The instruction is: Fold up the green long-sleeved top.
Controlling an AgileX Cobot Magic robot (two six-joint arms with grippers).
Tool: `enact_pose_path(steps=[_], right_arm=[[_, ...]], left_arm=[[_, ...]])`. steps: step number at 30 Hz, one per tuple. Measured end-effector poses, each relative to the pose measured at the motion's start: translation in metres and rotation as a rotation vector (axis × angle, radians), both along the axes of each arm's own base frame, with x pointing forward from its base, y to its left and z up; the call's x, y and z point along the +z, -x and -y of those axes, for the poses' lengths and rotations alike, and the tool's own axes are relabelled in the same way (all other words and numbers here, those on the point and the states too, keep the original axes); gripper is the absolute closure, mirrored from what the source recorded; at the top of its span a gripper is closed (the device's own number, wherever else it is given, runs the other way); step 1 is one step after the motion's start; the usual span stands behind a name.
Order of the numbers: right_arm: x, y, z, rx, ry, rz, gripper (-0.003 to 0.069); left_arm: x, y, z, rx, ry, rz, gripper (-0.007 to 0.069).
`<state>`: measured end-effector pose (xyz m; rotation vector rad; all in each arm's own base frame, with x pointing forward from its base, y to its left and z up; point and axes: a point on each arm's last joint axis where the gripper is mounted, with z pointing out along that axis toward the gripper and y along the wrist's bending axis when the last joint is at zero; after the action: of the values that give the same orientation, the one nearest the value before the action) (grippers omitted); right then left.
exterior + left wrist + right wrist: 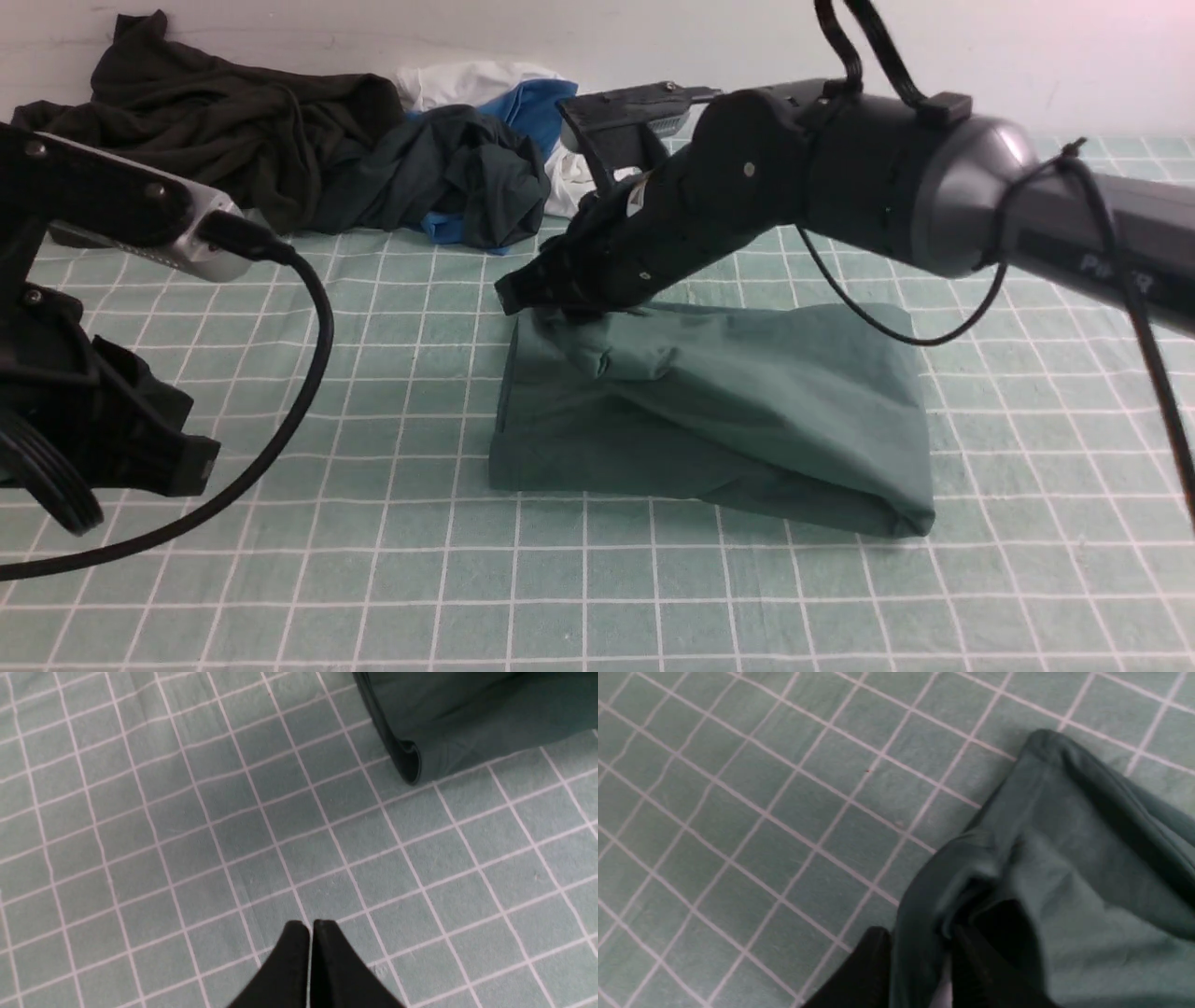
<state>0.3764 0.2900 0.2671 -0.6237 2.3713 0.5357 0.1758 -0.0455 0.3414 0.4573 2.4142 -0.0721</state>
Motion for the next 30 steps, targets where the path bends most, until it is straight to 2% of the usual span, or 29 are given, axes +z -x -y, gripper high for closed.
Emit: enact_pose_path(steps=[2,3,4,7,9,10,11,15,17,19,23,30], right_arm=[[0.01,0.0,-0.001,0.021,0.004,-0.002,0.0333],[0.015,0.001,-0.001,0.03,0.008,0.001,0.0313],[0.027,0.001,0.002,0.046,0.027,0.018,0.0239],[0.037,0.003,0.011,0.055,0.109,0.05,0.016],[0.032,0.002,0.014,0.048,0.145,0.049,0.0149],[0.012,-0.001,0.017,0.036,0.205,0.016,0.0142],[0.009,-0.001,0.017,0.036,0.211,0.01,0.0142],[-0.073,0.001,0.011,0.063,0.323,-0.136,0.0144],[-0.092,0.004,0.006,0.077,0.344,-0.162,0.0144],[-0.095,0.005,0.004,0.082,0.346,-0.157,0.0144],[-0.063,0.008,0.005,0.079,0.305,-0.088,0.0144],[0.062,0.048,0.038,0.055,0.173,0.154,0.0144]], left_arm=[[-0.001,0.001,0.0,0.001,-0.002,-0.007,0.0629],[-0.002,0.002,-0.001,0.001,-0.004,-0.009,0.0629],[-0.002,0.002,-0.001,0.001,-0.003,-0.008,0.0629],[0.0,0.001,-0.001,0.001,0.0,0.011,0.0629],[0.0,0.001,-0.001,0.001,0.001,0.014,0.0629],[-0.002,0.001,-0.001,0.001,0.0,0.01,0.0629],[-0.002,0.001,-0.001,0.001,0.0,0.009,0.0629],[-0.016,0.002,0.0,0.002,0.0,-0.006,0.0629],[-0.024,0.003,0.0,0.003,0.011,-0.008,0.0629],[-0.031,0.006,0.0,0.006,0.024,-0.006,0.0629],[-0.045,0.027,-0.003,0.011,0.066,0.029,0.0629],[-0.053,0.091,-0.018,0.006,0.136,0.221,0.0629]])
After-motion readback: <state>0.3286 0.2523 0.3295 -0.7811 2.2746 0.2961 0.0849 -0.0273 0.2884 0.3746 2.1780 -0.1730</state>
